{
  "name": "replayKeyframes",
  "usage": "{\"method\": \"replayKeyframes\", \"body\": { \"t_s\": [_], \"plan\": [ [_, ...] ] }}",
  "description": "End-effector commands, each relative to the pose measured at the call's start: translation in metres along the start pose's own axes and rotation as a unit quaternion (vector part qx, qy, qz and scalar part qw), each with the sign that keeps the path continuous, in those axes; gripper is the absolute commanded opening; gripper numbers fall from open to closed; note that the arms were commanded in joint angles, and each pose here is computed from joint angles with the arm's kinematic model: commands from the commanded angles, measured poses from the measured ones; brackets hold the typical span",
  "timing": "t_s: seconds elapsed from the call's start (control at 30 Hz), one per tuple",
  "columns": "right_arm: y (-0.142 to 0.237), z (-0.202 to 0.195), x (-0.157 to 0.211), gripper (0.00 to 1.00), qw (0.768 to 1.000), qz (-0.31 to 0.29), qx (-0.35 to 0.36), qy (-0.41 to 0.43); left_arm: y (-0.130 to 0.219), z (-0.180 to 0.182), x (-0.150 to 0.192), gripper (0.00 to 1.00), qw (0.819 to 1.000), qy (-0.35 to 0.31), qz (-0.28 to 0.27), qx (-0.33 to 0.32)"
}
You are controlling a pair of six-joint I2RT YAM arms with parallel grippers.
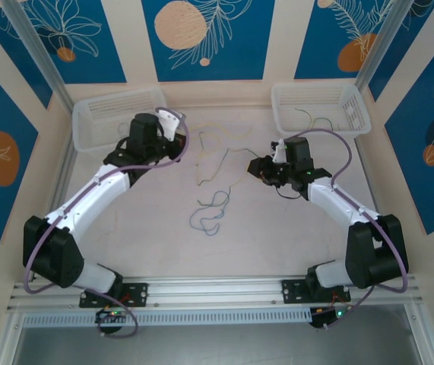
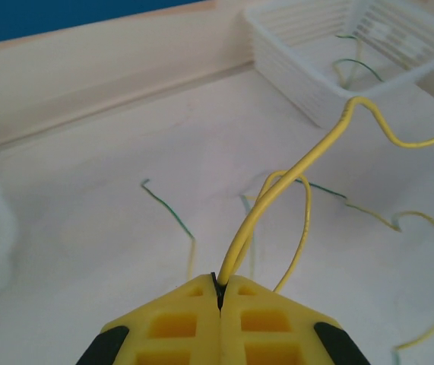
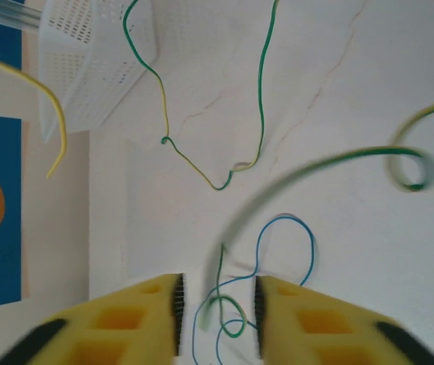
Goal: Untangle the cables
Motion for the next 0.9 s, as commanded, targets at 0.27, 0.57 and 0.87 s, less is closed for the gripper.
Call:
{"method": "replayKeyframes", "body": {
  "t_s": [0.27,0.57,0.87],
  "plan": [
    [0.096,-0.017,-0.027,0.67,0.971,-0.169,0.155,0.065,0.017,-0.031,0.042,0.00,0.993,-0.096,0.058,0.031],
    [0.121,0.083,-0.017,0.69,0.939,-0.203,-0.013,0.279,0.032,-0.087,0.061,0.00,0.967,-0.176,0.089,0.162],
    [0.079,0.151,0.051,0.68,0.883,-0.015,-0.150,0.444,0.050,-0.119,0.059,0.00,0.947,-0.206,0.078,0.235]
  ]
}}
Point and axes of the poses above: each hand's point on the last joint's axis, 136 mm out from that joint toward the fingers, its own y axis back along the fingers, its own z axis along the line the jaws close on, x = y × z, the point moved 1 cm from there along y, back along the fingers, and after that the axes turned 9 degrees about y, right-handed, at the moved point
